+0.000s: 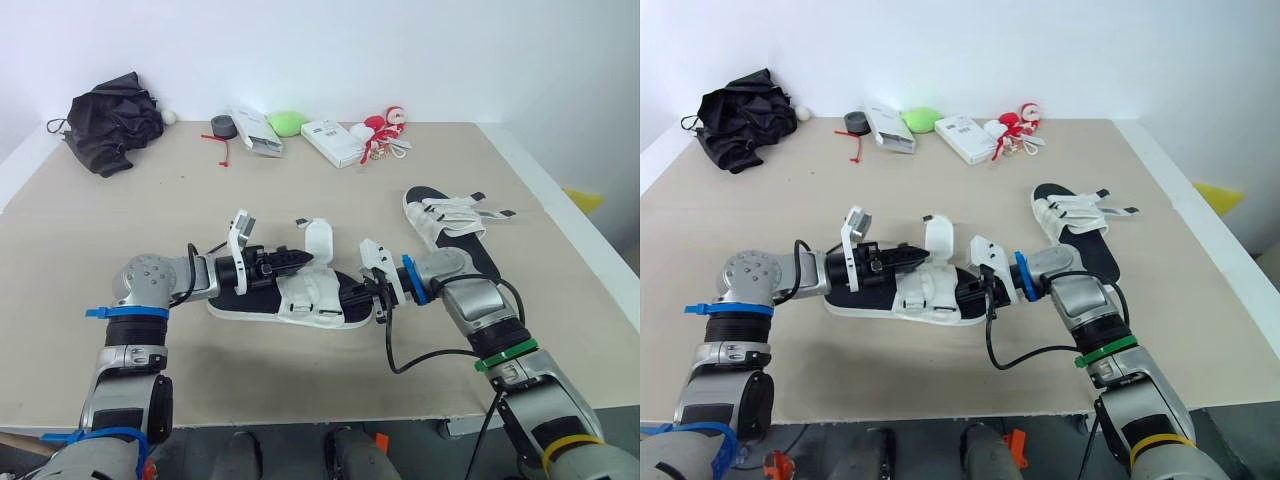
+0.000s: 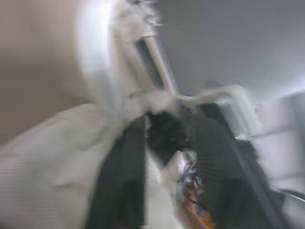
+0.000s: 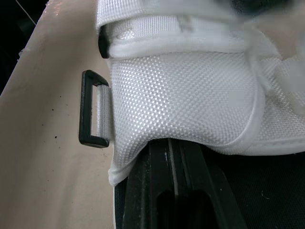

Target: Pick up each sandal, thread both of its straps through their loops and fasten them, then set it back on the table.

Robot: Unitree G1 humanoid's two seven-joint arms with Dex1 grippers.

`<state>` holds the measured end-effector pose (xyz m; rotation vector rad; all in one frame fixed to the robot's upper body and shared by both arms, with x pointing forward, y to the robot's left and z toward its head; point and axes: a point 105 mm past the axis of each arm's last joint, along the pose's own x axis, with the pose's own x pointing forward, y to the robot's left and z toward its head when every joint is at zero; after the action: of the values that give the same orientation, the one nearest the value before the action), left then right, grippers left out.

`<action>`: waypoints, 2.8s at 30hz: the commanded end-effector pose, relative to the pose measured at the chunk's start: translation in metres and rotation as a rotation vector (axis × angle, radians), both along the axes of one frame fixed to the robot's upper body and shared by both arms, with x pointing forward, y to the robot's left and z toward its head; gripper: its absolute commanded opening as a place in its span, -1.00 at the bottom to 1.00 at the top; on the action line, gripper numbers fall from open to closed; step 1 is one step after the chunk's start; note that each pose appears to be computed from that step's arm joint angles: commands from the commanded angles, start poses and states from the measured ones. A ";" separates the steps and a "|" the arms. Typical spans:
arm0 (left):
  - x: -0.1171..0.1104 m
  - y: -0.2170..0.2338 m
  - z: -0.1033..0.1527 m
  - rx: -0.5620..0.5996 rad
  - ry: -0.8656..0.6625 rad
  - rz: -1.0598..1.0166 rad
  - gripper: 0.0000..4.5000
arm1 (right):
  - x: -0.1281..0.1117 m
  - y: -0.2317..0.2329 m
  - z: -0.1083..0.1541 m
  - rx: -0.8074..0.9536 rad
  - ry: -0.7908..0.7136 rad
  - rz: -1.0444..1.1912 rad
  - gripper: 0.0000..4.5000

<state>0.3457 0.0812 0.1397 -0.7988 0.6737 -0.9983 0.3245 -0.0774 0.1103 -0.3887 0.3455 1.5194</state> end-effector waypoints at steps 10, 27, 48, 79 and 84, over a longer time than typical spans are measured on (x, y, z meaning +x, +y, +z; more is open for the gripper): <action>0.027 0.004 0.003 -0.012 0.026 0.152 0.15 | -0.002 -0.010 -0.015 -0.054 0.047 -0.033 -1.00; 0.076 -0.013 0.031 -0.103 0.140 0.320 0.15 | -0.004 -0.007 -0.017 -0.043 0.052 -0.039 -1.00; 0.093 -0.053 0.039 -0.117 0.110 0.339 0.15 | -0.007 -0.007 -0.018 -0.034 0.057 -0.056 -1.00; -0.037 -0.034 0.070 -0.020 -1.135 -0.149 -0.95 | -0.007 -0.013 -0.019 -0.030 0.069 -0.070 -1.00; -0.056 -0.039 0.058 0.129 -1.550 -0.259 -0.95 | -0.007 -0.010 -0.020 -0.033 0.074 -0.058 -1.00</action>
<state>0.2998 0.0462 0.1950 0.1723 -0.4192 -1.3970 0.3202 -0.0834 0.1085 -0.3463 0.3508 1.4848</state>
